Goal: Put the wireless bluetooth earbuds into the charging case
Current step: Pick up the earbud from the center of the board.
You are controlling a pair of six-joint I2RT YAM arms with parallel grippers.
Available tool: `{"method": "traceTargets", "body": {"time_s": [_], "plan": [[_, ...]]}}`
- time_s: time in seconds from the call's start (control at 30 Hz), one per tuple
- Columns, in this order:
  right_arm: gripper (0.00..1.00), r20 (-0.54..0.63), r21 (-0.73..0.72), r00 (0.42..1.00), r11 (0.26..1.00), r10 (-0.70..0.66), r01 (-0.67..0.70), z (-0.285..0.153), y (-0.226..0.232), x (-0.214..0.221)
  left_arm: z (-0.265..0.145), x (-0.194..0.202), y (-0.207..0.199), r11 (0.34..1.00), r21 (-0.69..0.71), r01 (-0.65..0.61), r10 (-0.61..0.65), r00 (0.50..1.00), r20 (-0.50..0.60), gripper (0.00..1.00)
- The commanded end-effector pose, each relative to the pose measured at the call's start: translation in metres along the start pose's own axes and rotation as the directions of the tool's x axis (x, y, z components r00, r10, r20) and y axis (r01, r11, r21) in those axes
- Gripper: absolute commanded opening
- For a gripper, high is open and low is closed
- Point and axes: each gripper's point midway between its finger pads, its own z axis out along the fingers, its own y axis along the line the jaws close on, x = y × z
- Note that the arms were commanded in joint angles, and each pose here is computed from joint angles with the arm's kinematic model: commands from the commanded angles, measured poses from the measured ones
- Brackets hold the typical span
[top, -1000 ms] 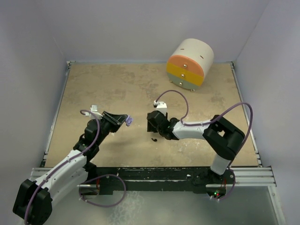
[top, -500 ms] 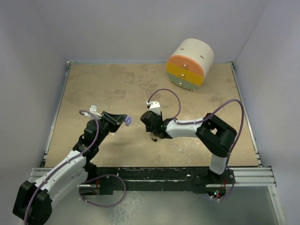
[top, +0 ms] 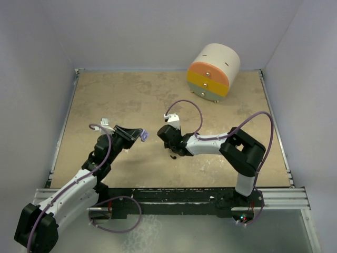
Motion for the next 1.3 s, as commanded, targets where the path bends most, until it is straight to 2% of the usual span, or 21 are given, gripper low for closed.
{"method": "traceTargets", "body": {"time_s": [0.0,0.87,1.27], "plan": [[0.43,-0.239,0.061,0.963,0.988,-0.123,0.141,-0.0064,-0.0358,0.0749,0.0,-0.0065,-0.0127,0.999,0.044,-0.018,0.017,1.0,0.025,0.0],[0.33,-0.262,0.045,0.959,0.992,-0.106,0.122,-0.0132,-0.0332,0.0799,0.0001,-0.0055,-0.011,0.999,0.049,-0.012,0.01,1.0,0.025,0.0],[0.21,-0.268,0.045,0.958,0.992,-0.099,0.116,-0.015,-0.0335,0.0804,0.0013,-0.0049,-0.011,0.999,0.049,-0.012,0.011,1.0,0.021,0.0]]}}
